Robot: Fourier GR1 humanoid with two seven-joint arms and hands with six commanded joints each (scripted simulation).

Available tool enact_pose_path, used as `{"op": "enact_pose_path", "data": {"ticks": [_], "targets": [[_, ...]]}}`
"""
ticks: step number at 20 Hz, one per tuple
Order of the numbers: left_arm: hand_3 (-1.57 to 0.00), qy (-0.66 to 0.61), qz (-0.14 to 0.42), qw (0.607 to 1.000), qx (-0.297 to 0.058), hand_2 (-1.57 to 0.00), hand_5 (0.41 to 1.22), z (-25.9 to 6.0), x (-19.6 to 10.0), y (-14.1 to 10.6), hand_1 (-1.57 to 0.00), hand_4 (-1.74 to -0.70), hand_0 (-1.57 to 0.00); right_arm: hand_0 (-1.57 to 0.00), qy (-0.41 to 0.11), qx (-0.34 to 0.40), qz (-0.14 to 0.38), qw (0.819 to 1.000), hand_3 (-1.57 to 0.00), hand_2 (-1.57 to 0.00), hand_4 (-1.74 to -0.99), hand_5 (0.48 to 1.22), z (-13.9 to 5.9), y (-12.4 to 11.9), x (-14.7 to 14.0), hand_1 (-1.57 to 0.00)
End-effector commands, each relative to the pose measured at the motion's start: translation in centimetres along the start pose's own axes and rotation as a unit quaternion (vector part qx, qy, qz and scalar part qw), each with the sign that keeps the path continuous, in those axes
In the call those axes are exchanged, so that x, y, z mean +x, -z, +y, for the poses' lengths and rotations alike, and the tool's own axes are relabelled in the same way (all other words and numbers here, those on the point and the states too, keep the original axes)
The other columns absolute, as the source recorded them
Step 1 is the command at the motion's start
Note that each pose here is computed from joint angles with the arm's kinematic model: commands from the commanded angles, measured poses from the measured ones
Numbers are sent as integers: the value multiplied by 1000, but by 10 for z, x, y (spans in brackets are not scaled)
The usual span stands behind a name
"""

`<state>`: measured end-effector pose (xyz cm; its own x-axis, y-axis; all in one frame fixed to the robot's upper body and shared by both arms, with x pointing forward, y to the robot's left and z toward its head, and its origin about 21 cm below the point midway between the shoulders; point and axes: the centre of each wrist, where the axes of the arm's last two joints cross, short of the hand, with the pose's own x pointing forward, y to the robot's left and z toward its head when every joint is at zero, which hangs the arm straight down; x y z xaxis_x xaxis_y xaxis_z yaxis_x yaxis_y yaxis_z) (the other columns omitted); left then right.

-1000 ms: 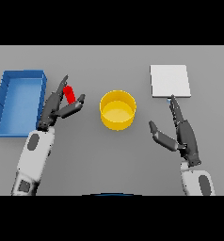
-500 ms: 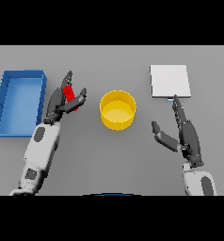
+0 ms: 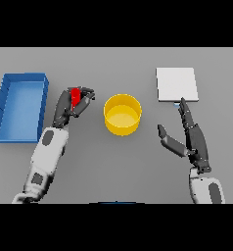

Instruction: Pick up the red beaker and tilt it to pour out 1 green nut into yellow bowl. Pick up the yellow bowl and place it on the metallic measuring scale.

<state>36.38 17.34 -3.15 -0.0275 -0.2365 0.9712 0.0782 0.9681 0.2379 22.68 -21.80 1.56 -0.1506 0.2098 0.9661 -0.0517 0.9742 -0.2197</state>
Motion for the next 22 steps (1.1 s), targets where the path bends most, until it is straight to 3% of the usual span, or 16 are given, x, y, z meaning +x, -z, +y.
{"op": "enact_pose_path", "data": {"ticks": [1, 2, 5, 10, 19, 22], "targets": [[-1304, 4, 0, 1000, 0, -1380, 1163, 2, -1, -1, -1364, -1565, -1357, 1, -2, 1, 3, 1000, 1, 1, -1251, 646, -2, 2, -1, 1], [-1357, 4, 4, 1000, 1, -1419, 1174, 3, 0, 0, -1406, -1542, -1400, 1, 2, 2, 1, 1000, 1, 1, -1255, 644, -1, 1, -3, 1], [-1462, -50, -19, 999, -3, -1493, 1157, 3, 6, 2, -1486, -1639, -1483, 1, -1, 6, -3, 1000, 1, 1, -1248, 645, 3, -1, -1, 1], [-1535, -78, -47, 996, -13, -1545, 1132, 20, 34, 12, -1543, -1708, -1542, 1, -12, 3, -5, 1000, 1, 1, -1228, 645, -1, -1, -3, 1], [-1556, 29, -69, 996, -50, -1561, 1138, 38, 62, 18, -1560, -1727, -1559, 1, -36, 1, -21, 999, 1, 1, -1213, 662, 0, -3, -3, 1], [-1563, 118, -75, 987, -82, -1566, 1124, 43, 78, 22, -1565, -1734, -1565, 1, -38, 0, -11, 999, 1, 1, -1199, 658, 1, -5, -3, 1]]}}
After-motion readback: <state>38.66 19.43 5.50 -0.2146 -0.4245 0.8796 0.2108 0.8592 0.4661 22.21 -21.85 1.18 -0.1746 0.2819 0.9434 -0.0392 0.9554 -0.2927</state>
